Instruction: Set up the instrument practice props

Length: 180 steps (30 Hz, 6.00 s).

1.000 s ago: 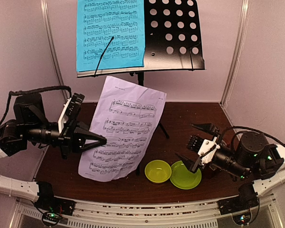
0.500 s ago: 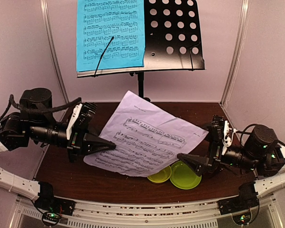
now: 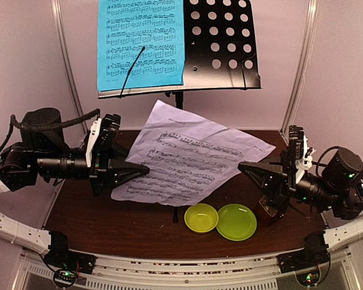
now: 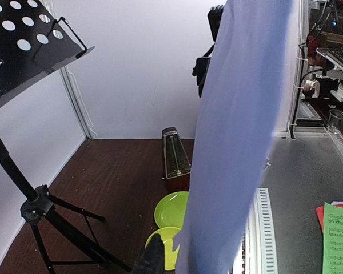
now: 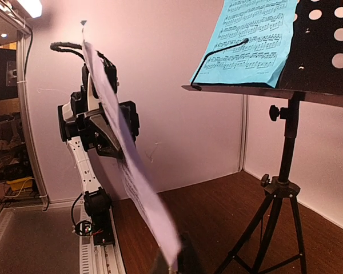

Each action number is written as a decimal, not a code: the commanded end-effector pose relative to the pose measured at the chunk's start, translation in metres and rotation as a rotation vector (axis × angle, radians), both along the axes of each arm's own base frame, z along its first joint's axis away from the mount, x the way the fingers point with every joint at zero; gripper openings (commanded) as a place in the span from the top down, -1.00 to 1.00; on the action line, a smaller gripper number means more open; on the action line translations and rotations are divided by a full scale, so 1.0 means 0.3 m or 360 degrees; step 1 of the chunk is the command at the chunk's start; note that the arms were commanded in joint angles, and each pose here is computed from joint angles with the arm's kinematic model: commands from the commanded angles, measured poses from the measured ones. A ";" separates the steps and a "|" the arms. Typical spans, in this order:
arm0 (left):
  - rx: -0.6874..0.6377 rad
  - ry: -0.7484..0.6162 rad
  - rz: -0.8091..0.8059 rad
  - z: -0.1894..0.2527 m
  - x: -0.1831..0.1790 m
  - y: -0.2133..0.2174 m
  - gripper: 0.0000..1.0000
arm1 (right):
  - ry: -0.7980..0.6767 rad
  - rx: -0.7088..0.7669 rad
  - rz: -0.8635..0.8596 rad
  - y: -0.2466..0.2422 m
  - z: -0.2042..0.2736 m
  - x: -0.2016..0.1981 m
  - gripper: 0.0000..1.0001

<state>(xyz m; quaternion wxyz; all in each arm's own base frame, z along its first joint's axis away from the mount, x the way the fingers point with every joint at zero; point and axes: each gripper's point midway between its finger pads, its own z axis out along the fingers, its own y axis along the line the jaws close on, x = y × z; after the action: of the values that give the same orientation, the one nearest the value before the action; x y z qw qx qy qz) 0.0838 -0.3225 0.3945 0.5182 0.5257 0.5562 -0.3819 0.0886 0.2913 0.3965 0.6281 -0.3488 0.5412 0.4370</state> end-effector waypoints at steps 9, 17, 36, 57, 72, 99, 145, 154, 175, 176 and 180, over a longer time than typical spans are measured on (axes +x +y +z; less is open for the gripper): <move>-0.0118 -0.0022 0.0159 0.112 0.054 -0.014 0.46 | 0.0001 -0.0069 -0.0117 -0.034 0.086 0.036 1.00; -0.0145 -0.0047 0.0153 0.138 0.040 -0.006 0.50 | 0.0028 -0.0139 -0.0178 -0.045 0.079 0.056 1.00; -0.0449 -0.0096 0.0150 0.439 0.032 -0.014 1.00 | -0.0059 0.0105 -0.0576 -0.218 0.303 0.151 0.01; -0.0928 0.0197 0.0643 0.890 0.377 0.022 1.00 | 0.0011 0.0262 -0.0965 -0.358 0.462 0.258 -0.25; -0.1067 0.0165 0.0759 0.911 0.484 0.014 1.00 | 0.0363 0.0539 -0.1003 -0.370 0.542 0.392 -0.35; -0.1087 0.0023 0.0876 0.880 0.518 0.029 1.00 | 0.1234 0.0845 -0.0631 -0.130 0.496 0.659 -0.03; -0.0918 -0.0219 0.0989 0.865 0.602 -0.060 1.00 | 0.0781 0.0626 -0.0588 -0.099 0.543 0.682 1.00; -0.0760 -0.0346 0.0795 0.837 0.590 -0.179 1.00 | 0.0643 0.0598 -0.0469 -0.081 0.571 0.637 1.00; -0.0631 -0.0416 0.0599 0.781 0.605 -0.261 0.95 | 0.0538 0.0565 -0.0329 -0.044 0.587 0.598 1.00; -0.0627 -0.0417 0.0597 0.778 0.607 -0.265 0.94 | 0.0535 0.0566 -0.0324 -0.044 0.590 0.596 1.00; -0.0625 -0.0410 0.0606 0.773 0.612 -0.267 0.75 | 0.0532 0.0563 -0.0320 -0.042 0.587 0.595 1.00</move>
<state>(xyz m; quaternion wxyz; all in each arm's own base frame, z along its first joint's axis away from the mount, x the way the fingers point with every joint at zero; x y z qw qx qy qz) 0.2705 -0.4093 0.6125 0.7265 0.3497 0.5062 -0.3061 0.2762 0.2818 0.5607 0.6081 -0.0831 0.6075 0.5043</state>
